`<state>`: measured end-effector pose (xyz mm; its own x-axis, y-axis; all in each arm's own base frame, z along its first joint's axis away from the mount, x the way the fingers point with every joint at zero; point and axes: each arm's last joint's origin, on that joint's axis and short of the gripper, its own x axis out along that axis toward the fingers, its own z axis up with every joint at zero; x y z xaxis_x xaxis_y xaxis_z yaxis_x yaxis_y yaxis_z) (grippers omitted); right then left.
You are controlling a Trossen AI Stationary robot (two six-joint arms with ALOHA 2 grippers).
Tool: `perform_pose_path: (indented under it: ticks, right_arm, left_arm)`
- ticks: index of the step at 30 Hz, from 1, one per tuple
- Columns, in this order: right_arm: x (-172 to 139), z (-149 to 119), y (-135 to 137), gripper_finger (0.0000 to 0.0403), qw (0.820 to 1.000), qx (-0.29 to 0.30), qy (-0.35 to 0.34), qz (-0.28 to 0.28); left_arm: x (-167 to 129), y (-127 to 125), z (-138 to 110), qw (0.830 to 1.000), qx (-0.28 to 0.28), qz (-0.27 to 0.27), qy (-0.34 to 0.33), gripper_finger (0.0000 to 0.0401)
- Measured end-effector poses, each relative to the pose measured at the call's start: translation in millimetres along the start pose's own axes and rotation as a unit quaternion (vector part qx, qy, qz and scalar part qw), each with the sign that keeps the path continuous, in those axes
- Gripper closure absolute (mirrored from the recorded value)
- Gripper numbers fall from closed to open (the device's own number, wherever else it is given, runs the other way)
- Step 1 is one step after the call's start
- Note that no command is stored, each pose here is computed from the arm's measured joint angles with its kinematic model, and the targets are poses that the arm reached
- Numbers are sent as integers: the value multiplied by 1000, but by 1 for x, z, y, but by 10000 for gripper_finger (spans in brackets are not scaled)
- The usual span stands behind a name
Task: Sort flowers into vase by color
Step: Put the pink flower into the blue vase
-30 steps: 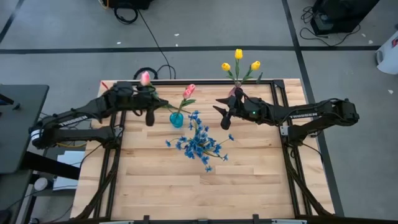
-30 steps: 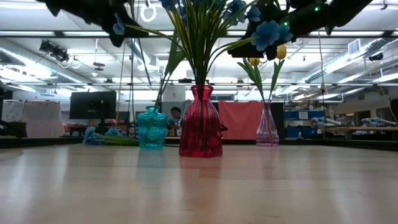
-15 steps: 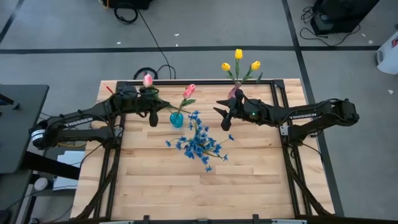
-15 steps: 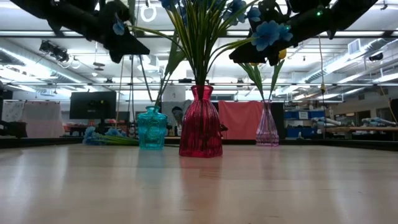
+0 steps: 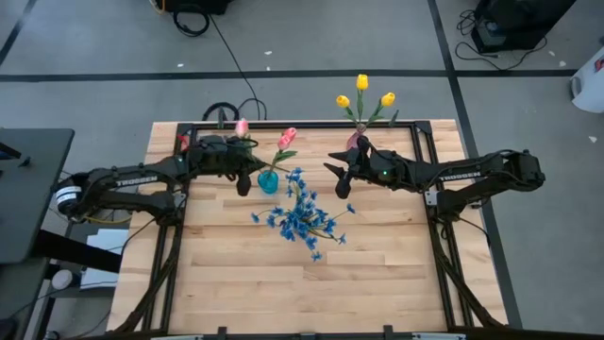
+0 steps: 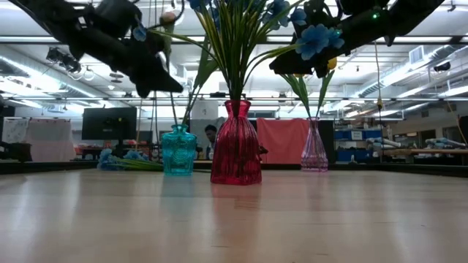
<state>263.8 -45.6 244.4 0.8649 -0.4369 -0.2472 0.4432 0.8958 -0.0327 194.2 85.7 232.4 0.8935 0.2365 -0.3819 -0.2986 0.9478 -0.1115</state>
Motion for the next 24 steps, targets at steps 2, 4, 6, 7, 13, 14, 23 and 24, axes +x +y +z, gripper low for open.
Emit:
perform_pose_path:
  ticks: [2, 4, 6, 7, 13, 14, 23, 24]
  right_arm:
    - [0, 0, 0, 238, 1000, -1, 2, 3]
    - [0, -1, 0, 238, 1000, -1, 4, 3]
    - [0, -1, 0, 238, 1000, -2, 5, 3]
    - [0, -1, 0, 238, 1000, -2, 5, 3]
    - [0, -3, 0, 238, 1000, -4, 13, 3]
    - [0, -3, 0, 238, 1000, -4, 15, 3]
    - [0, -4, 0, 238, 1000, 1, 19, 3]
    - [0, -4, 0, 238, 1000, 3, 19, 3]
  left_arm:
    - [7, 0, -3, 1000, 6, -12, 11, 392]
    - [14, -1, -7, 999, 12, -23, 23, 392]
    - [21, -3, -11, 999, 22, -31, 36, 392]
    - [24, -3, -13, 998, 24, -33, 40, 392]
    - [36, -5, -20, 997, 38, -43, 53, 392]
    - [37, -5, -20, 997, 38, -43, 52, 391]
    - [36, -4, -22, 997, 25, -18, 68, 336]
    - [35, -4, -22, 997, 28, -16, 68, 322]
